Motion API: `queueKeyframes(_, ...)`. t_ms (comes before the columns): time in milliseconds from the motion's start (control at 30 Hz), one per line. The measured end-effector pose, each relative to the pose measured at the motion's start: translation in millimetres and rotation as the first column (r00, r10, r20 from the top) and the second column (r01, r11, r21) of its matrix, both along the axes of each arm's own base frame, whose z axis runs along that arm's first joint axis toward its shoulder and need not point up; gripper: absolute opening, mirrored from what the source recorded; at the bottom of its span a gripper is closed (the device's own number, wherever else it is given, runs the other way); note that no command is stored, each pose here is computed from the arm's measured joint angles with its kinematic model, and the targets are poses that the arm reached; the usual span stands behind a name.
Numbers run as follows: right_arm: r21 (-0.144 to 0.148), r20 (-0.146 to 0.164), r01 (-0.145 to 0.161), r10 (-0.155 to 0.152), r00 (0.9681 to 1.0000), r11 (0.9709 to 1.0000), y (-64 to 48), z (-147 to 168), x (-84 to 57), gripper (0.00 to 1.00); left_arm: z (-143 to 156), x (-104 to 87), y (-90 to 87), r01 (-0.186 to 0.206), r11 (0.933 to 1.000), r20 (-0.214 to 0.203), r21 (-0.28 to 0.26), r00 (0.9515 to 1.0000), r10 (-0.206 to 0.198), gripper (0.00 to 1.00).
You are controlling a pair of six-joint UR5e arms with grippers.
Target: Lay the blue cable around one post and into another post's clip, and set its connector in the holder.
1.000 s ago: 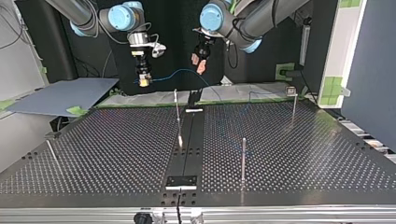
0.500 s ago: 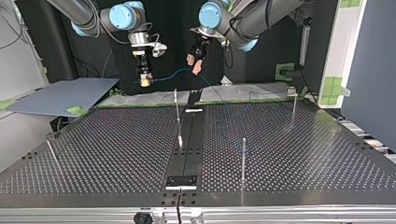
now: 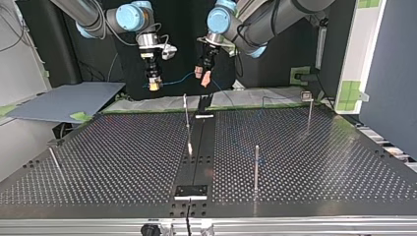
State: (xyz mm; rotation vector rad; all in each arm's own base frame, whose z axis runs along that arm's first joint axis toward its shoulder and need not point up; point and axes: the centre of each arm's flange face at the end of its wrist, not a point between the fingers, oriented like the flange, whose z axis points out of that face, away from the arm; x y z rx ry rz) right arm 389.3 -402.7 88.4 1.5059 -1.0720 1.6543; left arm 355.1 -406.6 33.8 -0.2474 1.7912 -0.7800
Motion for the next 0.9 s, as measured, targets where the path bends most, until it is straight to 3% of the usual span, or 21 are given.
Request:
queueKeyframes(300, 0.004, -0.008, -0.008, 0.008, 0.9999, 1.0, 2.8, -0.8, 2.1, 0.0, -15.9, 16.7, -15.2, -0.005, 0.9998, 0.061, -0.021, 0.9981, 0.006, 1.0)
queueKeyframes(600, 0.008, -0.017, -0.004, 0.004, 0.9998, 1.0, 1.5, -1.4, -0.3, 0.0, -24.8, 29.7, -12.8, -0.075, 0.996, 0.11, -0.048, 0.9908, 0.08, 1.0)
queueKeyframes(633, 0.008, -0.017, -0.003, 0.004, 0.9998, 1.0, 1.4, -1.5, -0.6, 0.0, -24.1, 30.9, -12.7, -0.082, 0.9952, 0.118, -0.053, 0.9892, 0.088, 0.89)
queueKeyframes(667, 0.008, -0.018, -0.003, 0.003, 0.9998, 1.0, 1.2, -1.5, -0.8, 0.0, -23.4, 31.6, -13.0, -0.085, 0.9947, 0.124, -0.057, 0.988, 0.091, 0.89)
queueKeyframes(700, 0.009, -0.02, -0.002, 0.002, 0.9998, 1.0, 1.1, -1.7, -1.2, 0.0, -22.7, 32.2, -13.3, -0.087, 0.9944, 0.131, -0.06, 0.9869, 0.094, 0.66)
queueKeyframes(733, 0.01, -0.021, -0.001, 0.001, 0.9998, 0.9999, 1.0, -1.9, -1.6, 0.0, -21.8, 32.8, -13.9, -0.088, 0.9941, 0.14, -0.063, 0.9855, 0.097, 0.51)
queueKeyframes(767, 0.012, -0.023, 0.001, 0.0, 0.9997, 0.9999, 0.9, -2.1, -2.1, 0.0, -21.2, 33.0, -14.5, -0.088, 0.9941, 0.146, -0.063, 0.9845, 0.097, 0.51)
queueKeyframes(833, 0.014, -0.026, 0.003, -0.003, 0.9997, 0.9999, 0.5, -2.4, -3.0, 0.0, -20.2, 33.1, -16.0, -0.086, 0.9946, 0.16, -0.059, 0.9827, 0.094, 0.11)
queueKeyframes(900, 0.015, -0.028, 0.005, -0.004, 0.9996, 0.9999, 0.2, -2.7, -3.6, 0.0, -19.6, 32.9, -17.3, -0.082, 0.9954, 0.17, -0.051, 0.9814, 0.089, 0.07)
